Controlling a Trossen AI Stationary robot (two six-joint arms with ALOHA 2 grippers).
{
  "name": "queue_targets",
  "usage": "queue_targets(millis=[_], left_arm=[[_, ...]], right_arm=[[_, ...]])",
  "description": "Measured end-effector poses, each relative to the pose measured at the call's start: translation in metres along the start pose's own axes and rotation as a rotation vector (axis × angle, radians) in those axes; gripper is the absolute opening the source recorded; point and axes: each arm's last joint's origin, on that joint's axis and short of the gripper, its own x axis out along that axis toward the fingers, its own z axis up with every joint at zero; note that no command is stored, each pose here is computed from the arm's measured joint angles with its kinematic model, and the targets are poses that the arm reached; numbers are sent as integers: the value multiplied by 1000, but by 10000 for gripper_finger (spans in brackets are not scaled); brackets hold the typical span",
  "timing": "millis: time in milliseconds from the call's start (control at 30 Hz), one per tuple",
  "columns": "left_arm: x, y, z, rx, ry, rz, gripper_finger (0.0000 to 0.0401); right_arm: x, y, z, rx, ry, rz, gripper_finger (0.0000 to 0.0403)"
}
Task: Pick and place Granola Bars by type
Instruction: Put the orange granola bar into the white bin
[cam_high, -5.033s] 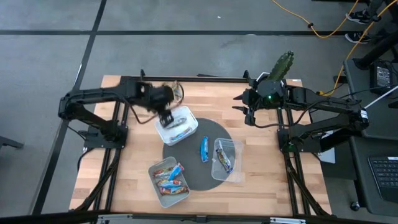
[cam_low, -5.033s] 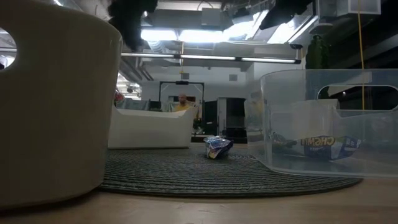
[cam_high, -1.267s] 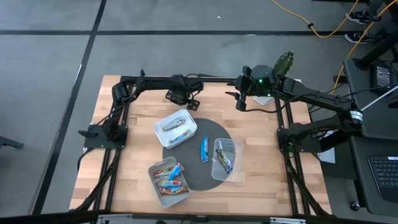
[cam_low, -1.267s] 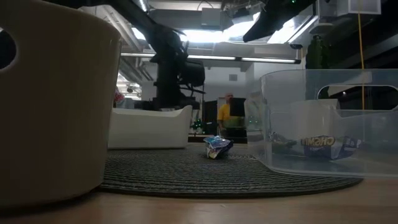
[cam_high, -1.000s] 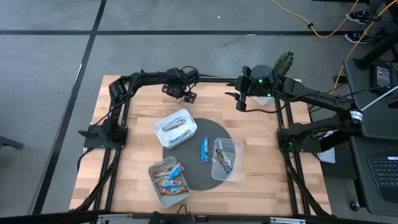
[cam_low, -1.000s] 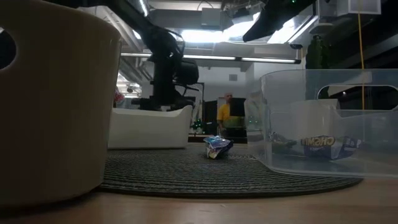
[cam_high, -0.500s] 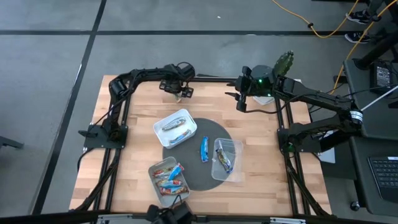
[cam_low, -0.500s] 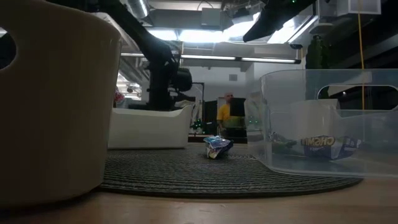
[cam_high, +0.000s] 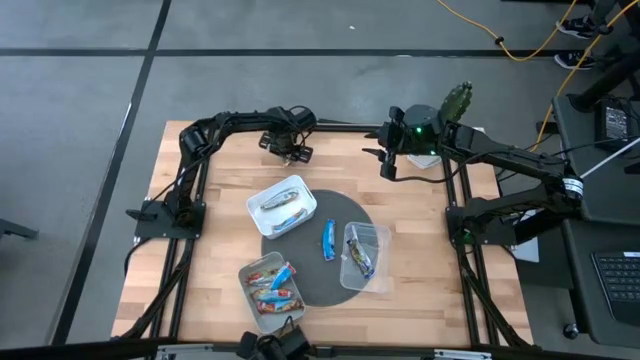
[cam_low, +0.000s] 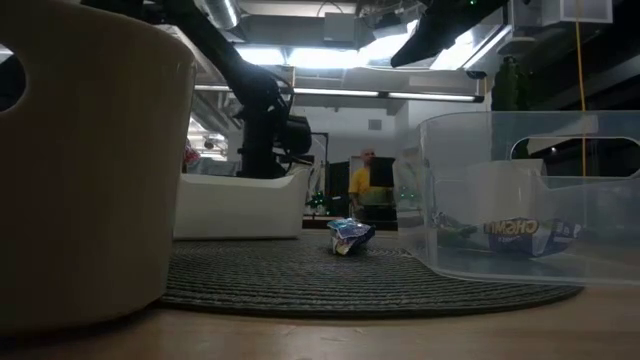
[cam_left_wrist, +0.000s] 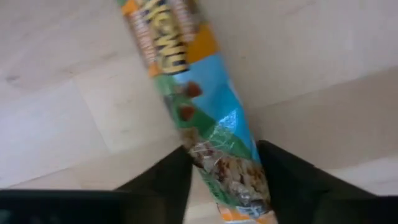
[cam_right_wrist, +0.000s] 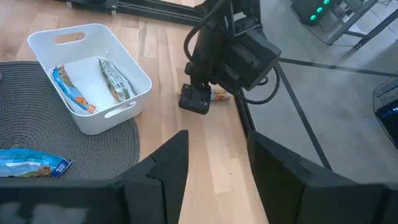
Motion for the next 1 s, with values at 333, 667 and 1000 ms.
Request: queue_targets(millis=[333,667,1000], left_arm=[[-40,-14,-6,139,79,-83,13],[-231,-18,-42,205,-464,-312,18],[-350,71,-184,240,-650,-469,21]], right_arm=[[0,0,0,0,-1,4,167],[0,1,-1,-18,-1,38,167],[0,2,-1,-24,5,41,167]])
